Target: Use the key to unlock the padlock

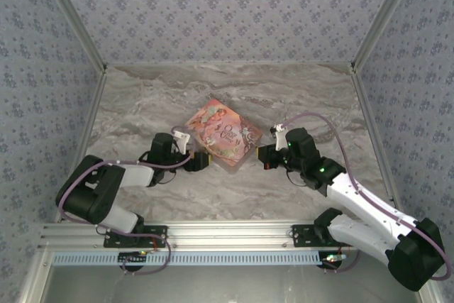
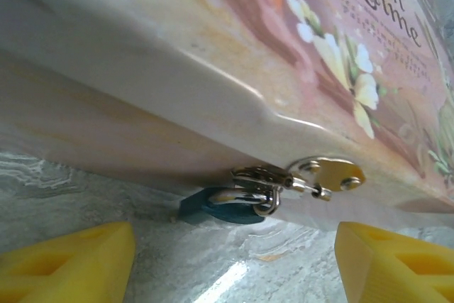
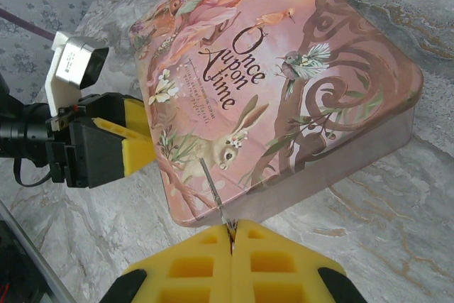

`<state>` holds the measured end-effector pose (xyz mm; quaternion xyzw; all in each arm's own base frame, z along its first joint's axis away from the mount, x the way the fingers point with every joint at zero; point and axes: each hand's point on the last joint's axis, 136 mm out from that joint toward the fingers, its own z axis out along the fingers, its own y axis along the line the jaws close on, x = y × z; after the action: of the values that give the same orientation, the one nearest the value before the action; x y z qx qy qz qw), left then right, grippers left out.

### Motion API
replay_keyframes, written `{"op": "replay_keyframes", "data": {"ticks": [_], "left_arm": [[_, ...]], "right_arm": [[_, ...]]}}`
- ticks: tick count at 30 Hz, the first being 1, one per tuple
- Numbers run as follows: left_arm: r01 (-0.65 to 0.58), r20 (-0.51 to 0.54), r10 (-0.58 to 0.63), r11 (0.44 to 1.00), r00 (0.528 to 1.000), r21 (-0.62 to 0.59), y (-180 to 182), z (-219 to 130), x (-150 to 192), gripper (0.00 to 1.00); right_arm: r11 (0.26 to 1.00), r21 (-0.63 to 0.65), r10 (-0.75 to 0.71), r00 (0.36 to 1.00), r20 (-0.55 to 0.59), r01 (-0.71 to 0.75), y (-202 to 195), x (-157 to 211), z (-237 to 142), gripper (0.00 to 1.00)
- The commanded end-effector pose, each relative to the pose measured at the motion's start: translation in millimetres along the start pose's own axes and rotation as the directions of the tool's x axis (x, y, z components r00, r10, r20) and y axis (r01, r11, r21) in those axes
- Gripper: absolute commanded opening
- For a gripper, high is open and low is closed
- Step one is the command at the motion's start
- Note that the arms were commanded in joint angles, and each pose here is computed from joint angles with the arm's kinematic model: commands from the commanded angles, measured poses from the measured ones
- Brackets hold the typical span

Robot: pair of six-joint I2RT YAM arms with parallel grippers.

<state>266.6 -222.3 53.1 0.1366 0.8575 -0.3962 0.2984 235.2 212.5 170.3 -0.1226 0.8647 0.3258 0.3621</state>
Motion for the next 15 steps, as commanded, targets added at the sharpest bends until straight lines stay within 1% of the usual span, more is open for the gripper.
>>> {"op": "replay_keyframes", "data": {"ticks": [1,5,10,15], "left_arm": [[-0.128,0.032,0.129,0.991,0.991,-0.044,-1,-4,-8,0.74],[-0.171,0.019,0.172,0.983,0.985,-0.065,0,-4,-12,0.74],[-0.180,-0.001,0.181,0.981,0.984,-0.068,2,1,-11,0.70],[-0.191,-0.004,0.191,0.980,0.982,-0.054,0,6,-10,0.68]], "right_arm": [[1.000,-0.008,-0.021,1.000,0.016,0.022,2,-4,-2,0.00],[1.000,-0.008,-0.026,0.999,0.018,0.027,2,-4,-2,0.00],[1.000,-0.010,-0.030,0.999,0.021,0.030,3,-5,-3,0.00],[0.999,-0.005,-0.032,0.999,0.017,0.033,2,-4,-3,0.00]]}}
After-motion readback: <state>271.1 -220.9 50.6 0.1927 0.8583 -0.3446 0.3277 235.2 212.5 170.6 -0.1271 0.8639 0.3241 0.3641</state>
